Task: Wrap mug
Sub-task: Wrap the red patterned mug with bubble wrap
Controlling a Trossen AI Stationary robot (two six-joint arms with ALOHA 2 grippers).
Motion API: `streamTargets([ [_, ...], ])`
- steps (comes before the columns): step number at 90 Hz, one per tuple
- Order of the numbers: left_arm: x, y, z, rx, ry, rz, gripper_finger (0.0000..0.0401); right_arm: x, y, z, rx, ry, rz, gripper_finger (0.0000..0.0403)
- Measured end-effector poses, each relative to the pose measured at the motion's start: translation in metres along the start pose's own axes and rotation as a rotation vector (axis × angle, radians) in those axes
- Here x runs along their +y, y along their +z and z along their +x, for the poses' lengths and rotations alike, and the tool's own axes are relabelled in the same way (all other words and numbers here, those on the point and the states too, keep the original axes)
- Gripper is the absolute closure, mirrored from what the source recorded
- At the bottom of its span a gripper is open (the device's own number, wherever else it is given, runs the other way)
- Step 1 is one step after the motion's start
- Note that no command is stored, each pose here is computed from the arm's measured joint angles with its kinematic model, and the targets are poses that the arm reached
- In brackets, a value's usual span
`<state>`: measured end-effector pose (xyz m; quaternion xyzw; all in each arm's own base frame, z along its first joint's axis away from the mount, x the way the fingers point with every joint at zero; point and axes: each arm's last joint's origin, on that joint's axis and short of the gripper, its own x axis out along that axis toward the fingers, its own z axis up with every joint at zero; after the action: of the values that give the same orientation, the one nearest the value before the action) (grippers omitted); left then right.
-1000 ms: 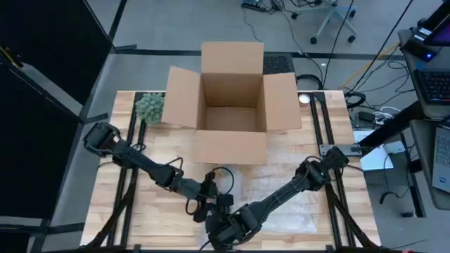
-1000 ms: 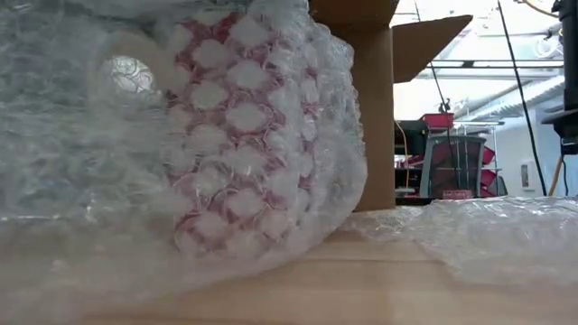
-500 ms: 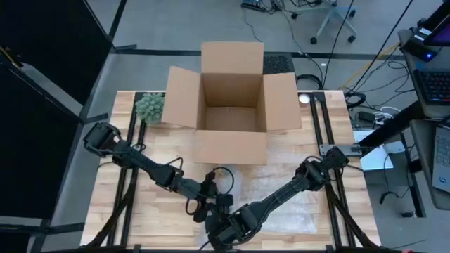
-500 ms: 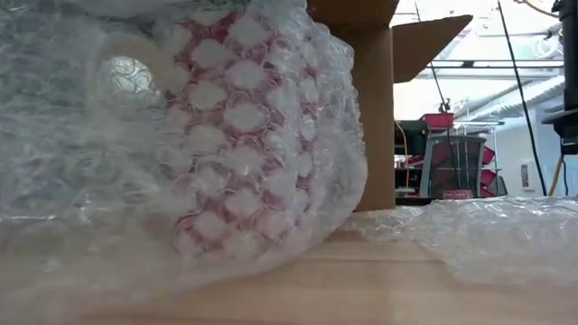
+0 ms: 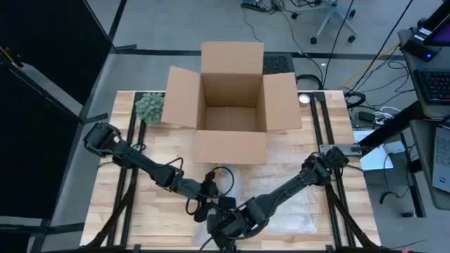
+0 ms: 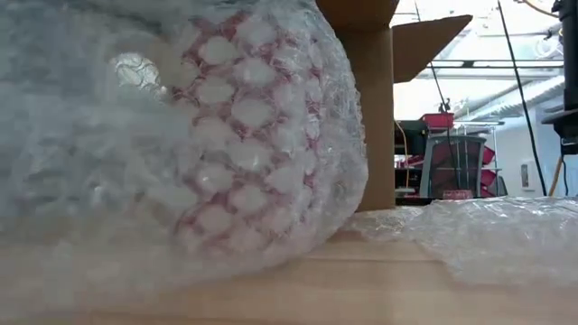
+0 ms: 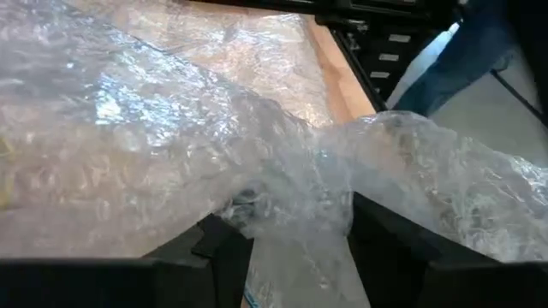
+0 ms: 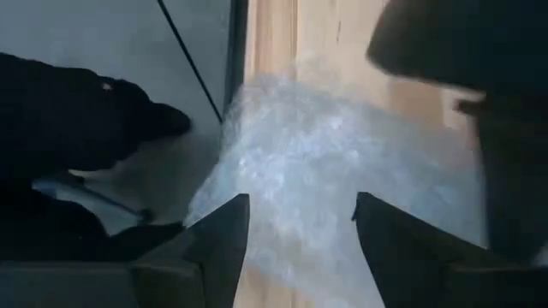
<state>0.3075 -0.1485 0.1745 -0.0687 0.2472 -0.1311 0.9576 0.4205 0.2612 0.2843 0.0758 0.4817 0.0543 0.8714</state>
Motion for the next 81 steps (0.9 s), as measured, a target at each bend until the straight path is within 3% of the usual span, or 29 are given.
streamTargets([
  [20, 0.000, 0.000, 0.000, -0.001, -0.001, -0.001, 0.0234, -0.004, -0.006, -0.009, -0.002, -0.138, -0.047, 0.0206],
  [32, 0.000, 0.000, 0.000, -0.001, -0.002, -0.001, 0.0234, -0.012, -0.015, 0.015, 0.069, -0.214, -0.085, 0.0206],
  [57, 0.000, 0.000, 0.000, -0.001, -0.007, -0.002, 0.0235, -0.020, -0.031, 0.063, 0.163, -0.272, -0.103, 0.0206],
  [81, -0.005, 0.016, -0.027, 0.011, -0.035, -0.097, 0.0235, -0.021, -0.033, 0.069, 0.176, -0.276, -0.113, 0.0206],
])
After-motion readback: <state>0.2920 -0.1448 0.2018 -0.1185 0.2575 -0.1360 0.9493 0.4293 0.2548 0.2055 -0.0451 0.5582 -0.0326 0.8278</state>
